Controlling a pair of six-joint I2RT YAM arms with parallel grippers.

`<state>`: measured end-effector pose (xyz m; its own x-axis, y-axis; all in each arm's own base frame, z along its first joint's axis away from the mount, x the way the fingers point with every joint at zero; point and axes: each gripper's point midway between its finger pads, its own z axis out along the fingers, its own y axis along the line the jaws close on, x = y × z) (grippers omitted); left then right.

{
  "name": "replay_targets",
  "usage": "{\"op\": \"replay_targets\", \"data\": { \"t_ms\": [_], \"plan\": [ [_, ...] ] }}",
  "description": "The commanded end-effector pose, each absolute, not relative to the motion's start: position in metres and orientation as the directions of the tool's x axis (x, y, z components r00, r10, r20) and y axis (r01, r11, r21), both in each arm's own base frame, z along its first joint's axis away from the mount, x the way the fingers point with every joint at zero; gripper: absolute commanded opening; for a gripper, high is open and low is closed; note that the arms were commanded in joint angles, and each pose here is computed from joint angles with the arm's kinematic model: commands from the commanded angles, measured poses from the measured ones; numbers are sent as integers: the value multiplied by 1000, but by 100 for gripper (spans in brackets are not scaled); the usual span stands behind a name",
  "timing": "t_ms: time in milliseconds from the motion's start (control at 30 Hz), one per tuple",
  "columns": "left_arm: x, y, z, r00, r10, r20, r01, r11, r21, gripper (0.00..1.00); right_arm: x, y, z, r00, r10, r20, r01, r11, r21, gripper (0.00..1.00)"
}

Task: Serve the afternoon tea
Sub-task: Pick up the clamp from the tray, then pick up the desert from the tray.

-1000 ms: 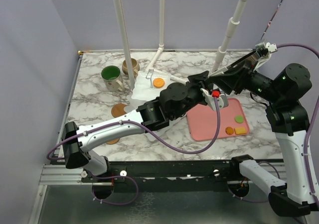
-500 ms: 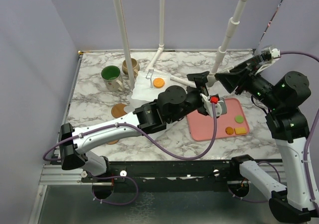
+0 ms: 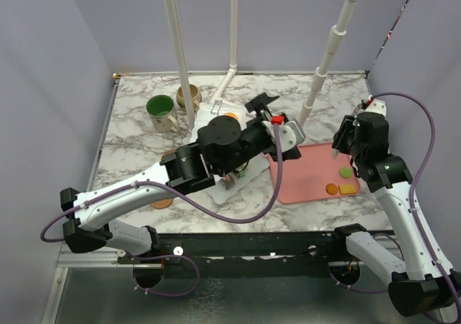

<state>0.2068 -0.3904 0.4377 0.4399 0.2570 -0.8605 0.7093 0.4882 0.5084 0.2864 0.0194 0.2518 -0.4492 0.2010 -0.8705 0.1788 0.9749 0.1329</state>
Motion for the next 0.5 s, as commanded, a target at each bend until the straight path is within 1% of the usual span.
{"op": "replay_targets", "data": {
  "t_ms": [0,200,367,467],
  "plan": [
    [221,-329,491,365,190,-911,627,673,392,99,278,-13,245,-383,256,-888,372,922,106,24],
    [231,-263,502,328,207,-922,529,768,360,99,267,-24,208,-385,319,-866,471,875,113,23],
    [223,-233,486,326,222,-919,511,776,369,99,254,-29,180,-376,393,-839,543,828,144,23],
    [220,-226,478,319,219,-922,515,777,362,99,252,-35,170,-332,419,-845,583,795,165,23]
  ]
}}
